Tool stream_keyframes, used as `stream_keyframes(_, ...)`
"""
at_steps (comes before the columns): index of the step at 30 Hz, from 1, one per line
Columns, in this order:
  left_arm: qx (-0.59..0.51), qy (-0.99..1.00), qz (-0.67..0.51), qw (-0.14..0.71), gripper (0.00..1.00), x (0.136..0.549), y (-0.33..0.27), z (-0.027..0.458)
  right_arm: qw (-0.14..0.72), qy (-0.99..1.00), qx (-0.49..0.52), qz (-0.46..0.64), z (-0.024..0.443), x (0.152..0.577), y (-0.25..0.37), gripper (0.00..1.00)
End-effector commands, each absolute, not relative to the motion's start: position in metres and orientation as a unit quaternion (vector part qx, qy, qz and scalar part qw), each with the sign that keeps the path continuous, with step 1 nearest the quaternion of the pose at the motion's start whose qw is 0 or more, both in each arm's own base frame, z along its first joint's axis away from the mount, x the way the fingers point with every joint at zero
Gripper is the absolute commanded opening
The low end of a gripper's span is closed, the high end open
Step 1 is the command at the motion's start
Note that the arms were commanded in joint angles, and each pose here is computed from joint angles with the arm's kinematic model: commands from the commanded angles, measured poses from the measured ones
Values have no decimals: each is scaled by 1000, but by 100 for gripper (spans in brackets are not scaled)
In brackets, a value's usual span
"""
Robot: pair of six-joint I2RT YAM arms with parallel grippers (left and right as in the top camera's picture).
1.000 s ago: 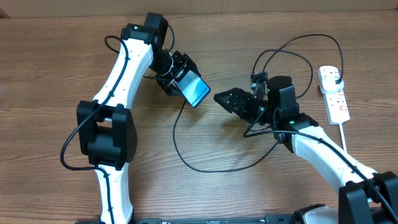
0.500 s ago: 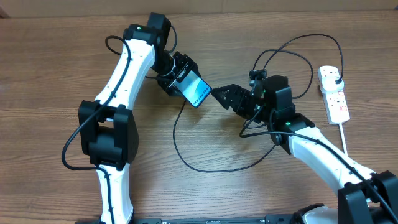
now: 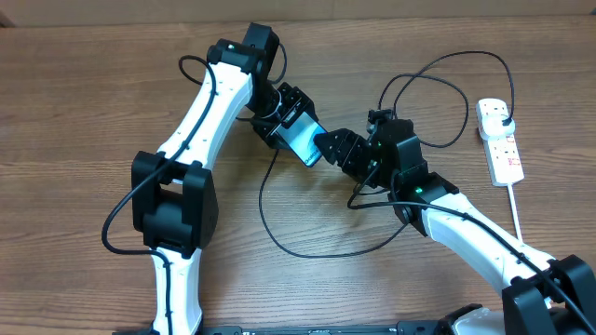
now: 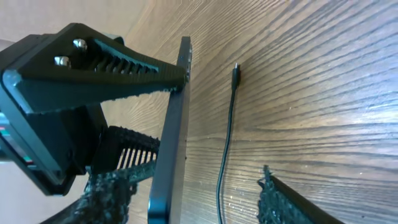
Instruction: Plug charger to phone and switch on socket
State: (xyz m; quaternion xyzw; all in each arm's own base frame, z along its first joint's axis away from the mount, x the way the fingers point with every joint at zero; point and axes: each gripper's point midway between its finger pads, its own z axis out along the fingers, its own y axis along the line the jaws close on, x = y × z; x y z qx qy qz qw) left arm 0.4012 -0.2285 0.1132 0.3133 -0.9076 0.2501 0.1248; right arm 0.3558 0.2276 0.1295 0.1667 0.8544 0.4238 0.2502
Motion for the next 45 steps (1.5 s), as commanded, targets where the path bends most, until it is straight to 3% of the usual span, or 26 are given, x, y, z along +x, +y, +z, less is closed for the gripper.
stream_keyframes(1,304,-907,265,118,51,402,-242,127,263,850,177,421,137,363,227,63)
stream_keyframes(13,306,-907,265,119,52,401,-244,127,259,854,201,403,124,361,234,57)
stream_keyframes(39,300,-908,266,125,53,397,-250,128,295,837,219,404,124,372,248,32)
stream_keyframes(45,300,-907,266,125,53,397,-250,128,292,833,221,414,127,370,255,31)
